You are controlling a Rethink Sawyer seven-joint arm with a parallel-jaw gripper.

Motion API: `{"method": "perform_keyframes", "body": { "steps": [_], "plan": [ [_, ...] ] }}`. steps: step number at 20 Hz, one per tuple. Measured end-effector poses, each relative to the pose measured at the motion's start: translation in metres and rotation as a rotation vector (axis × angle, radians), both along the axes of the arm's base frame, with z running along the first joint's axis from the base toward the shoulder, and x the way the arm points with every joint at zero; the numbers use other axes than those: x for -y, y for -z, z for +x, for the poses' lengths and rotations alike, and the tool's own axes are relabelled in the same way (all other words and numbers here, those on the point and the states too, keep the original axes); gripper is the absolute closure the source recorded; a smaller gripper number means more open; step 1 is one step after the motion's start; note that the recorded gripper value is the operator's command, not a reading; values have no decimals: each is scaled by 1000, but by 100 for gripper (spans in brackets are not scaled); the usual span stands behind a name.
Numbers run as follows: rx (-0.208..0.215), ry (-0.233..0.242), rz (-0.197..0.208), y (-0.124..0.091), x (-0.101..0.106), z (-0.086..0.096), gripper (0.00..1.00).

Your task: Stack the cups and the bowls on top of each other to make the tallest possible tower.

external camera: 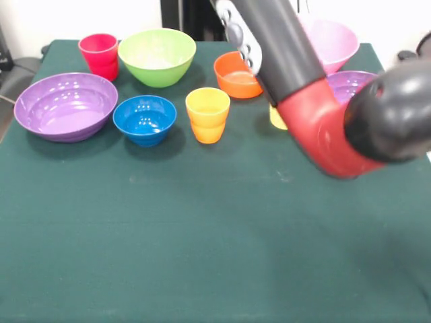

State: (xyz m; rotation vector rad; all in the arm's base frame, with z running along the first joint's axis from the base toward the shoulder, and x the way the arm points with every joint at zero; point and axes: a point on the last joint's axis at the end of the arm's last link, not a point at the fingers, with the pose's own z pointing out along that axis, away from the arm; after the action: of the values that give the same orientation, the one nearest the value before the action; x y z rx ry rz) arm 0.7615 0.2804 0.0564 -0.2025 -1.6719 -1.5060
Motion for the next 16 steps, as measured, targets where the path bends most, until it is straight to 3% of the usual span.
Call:
{"method": "perform_keyframes", "body": {
  "steps": [3, 8, 11, 13, 16],
  "plan": [
    [-21, -28, 39, 35, 4, -6, 100],
    [-30, -42, 59, 61, 13, -12, 100],
    [-29, -39, 46, 75, 23, -14, 100],
    [-15, -23, 10, 87, 32, -13, 100],
    [-5, -16, -8, 90, 36, -11, 100]
  ]
}}
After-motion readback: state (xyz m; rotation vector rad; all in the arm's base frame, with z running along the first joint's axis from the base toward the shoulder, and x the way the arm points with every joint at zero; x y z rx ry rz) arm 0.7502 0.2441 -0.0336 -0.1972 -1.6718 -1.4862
